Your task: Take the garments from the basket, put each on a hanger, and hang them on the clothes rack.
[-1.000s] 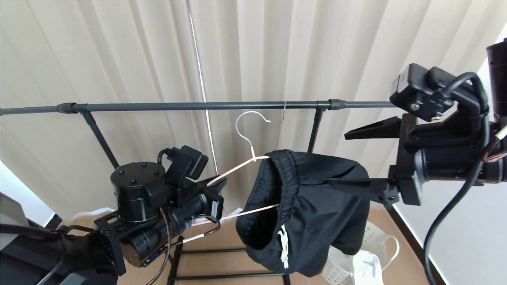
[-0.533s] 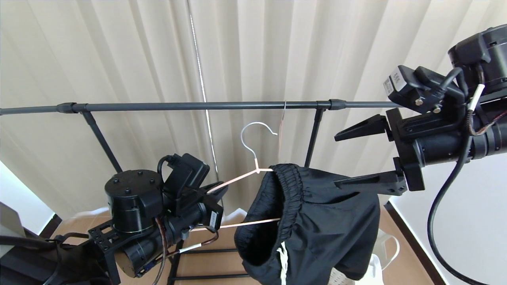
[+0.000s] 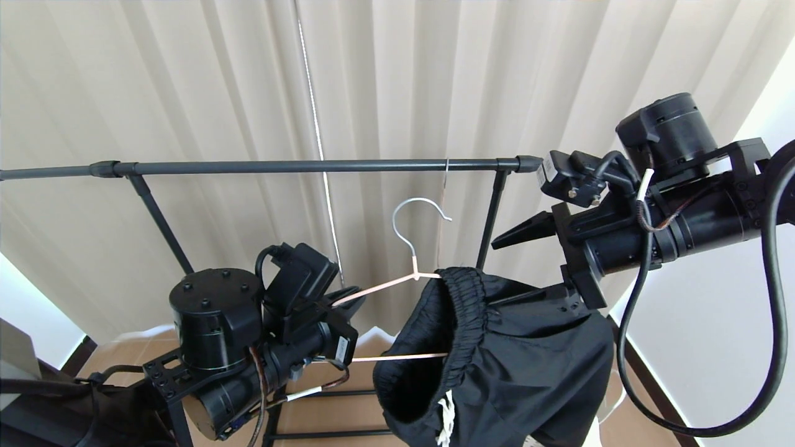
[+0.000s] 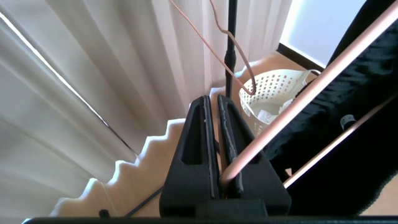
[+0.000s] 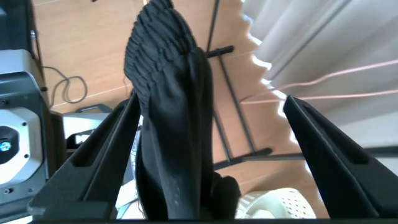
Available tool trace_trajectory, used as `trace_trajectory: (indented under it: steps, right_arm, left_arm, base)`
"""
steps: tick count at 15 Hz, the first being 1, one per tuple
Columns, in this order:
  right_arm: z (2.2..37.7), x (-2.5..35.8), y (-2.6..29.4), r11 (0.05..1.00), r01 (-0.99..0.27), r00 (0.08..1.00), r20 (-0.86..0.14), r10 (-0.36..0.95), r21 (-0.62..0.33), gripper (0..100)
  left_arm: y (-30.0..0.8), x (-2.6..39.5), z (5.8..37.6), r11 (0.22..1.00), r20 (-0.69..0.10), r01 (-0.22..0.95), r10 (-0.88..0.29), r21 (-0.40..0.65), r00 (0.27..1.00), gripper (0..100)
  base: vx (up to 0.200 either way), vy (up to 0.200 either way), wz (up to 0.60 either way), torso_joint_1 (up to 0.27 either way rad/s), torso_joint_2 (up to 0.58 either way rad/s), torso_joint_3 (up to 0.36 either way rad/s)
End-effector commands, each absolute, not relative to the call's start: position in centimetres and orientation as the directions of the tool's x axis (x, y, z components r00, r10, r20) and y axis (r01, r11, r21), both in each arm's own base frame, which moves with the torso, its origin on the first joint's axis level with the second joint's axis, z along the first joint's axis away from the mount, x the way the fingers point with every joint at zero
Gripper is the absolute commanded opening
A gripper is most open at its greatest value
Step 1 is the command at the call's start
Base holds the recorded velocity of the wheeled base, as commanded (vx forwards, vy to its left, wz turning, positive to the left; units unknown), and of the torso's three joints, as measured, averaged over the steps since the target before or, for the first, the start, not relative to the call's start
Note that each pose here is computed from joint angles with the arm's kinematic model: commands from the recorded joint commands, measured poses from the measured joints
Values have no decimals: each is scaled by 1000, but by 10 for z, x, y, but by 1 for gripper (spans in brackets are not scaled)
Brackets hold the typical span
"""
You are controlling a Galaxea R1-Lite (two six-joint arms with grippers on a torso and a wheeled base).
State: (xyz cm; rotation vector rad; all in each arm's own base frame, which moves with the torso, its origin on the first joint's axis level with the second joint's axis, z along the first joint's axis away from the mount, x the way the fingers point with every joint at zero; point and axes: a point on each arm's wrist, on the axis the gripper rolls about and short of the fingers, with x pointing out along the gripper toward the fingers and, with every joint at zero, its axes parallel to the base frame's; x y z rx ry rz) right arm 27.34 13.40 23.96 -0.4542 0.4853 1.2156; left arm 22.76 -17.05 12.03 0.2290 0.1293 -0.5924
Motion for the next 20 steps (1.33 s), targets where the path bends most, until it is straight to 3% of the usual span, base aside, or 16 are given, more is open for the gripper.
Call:
trace_trajectory:
  steps: [1, 19, 20]
  right_arm:
    - [233, 277, 137, 268, -962, 243, -581, 776, -45, 100]
    - [218, 285, 160, 218, -975, 198, -585, 787, -37, 100]
    - [218, 285, 160, 219, -975, 199, -585, 786, -37, 0]
  left_arm:
    - [-171, 227, 121, 806, -184, 566, -538, 176, 823, 0]
    - [-170, 226, 124, 807, -171, 565, -540, 174, 824, 0]
    - [-170, 226, 124, 807, -171, 565, -540, 174, 824, 0]
  base:
    - [0, 0, 0, 0, 0, 0]
    - [0, 0, 0, 0, 0, 0]
    - [0, 0, 0, 0, 0, 0]
